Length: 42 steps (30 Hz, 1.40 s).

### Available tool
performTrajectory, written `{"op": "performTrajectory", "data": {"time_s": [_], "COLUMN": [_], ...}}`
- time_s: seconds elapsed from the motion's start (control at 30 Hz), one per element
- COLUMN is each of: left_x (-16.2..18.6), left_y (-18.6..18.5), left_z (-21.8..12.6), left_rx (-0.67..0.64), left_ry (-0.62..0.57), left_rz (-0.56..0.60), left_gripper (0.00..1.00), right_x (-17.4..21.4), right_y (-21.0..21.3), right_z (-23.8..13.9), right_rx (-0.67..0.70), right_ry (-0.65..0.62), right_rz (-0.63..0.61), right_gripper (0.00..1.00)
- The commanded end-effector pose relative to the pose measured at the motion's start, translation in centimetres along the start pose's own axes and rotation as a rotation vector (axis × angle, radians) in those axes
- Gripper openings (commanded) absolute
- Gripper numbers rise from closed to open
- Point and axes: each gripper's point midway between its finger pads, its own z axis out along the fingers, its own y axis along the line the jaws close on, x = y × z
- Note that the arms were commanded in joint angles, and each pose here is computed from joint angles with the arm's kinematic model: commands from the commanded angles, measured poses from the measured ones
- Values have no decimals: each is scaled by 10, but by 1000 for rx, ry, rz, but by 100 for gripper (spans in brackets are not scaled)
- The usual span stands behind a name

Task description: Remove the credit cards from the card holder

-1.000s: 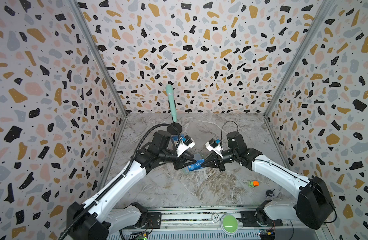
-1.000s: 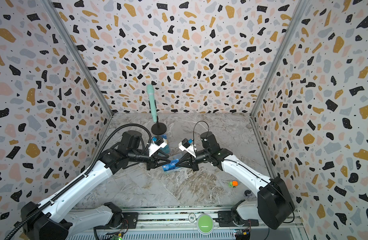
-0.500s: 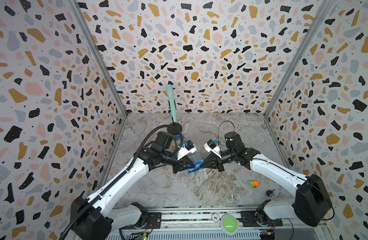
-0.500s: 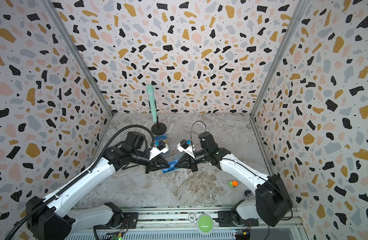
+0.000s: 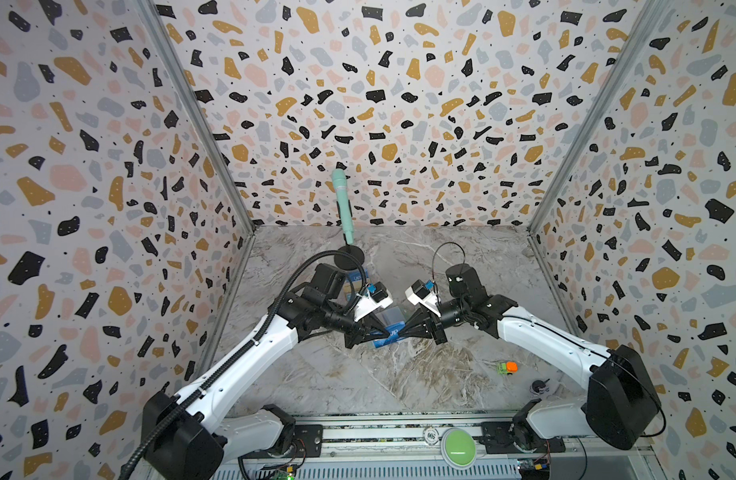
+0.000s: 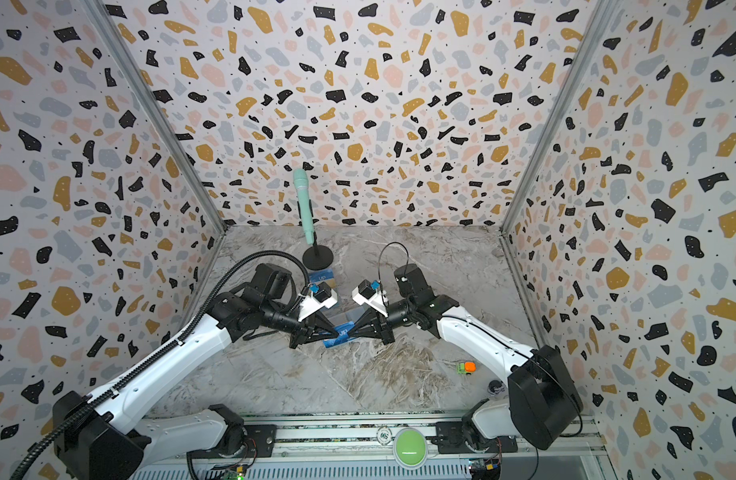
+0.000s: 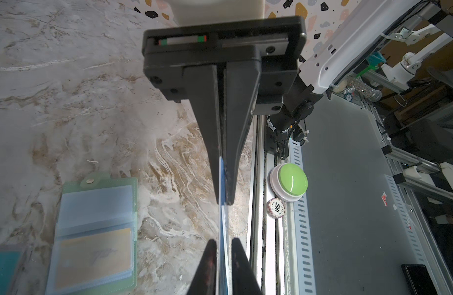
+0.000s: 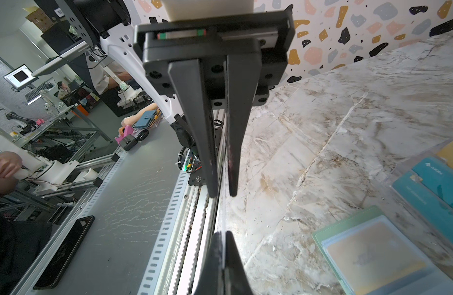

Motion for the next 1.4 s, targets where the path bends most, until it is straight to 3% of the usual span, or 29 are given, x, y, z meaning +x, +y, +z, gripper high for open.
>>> {"op": "performTrajectory", "data": {"time_s": [0.0,0.4,0.77,1.07,1.37], "left_x": [-9,-10,-10,-11,-18], "left_y": [-4,-5,10,56,101], "left_z": [-4,-3,-4,-19,-51], "left_rx": [7,17,-77,-363,-627], "left_ry": [-17,-30,-32,-18,-42], "left_rz": [28,18,14,3,31], "left_gripper": [11,0,0,0,0], "right_x": [-9,-8,-8,-6,-10], "right_y": [3,-4,-20,-35,-49], "right_z": [0,1,-7,-27,-54], "right_rx": [-2,42,172,321,438], "right_ry": [-1,7,6,-35,-111], "right_rz": [-26,-26,-21,9,47], "right_gripper": [0,0,41,59,63]}}
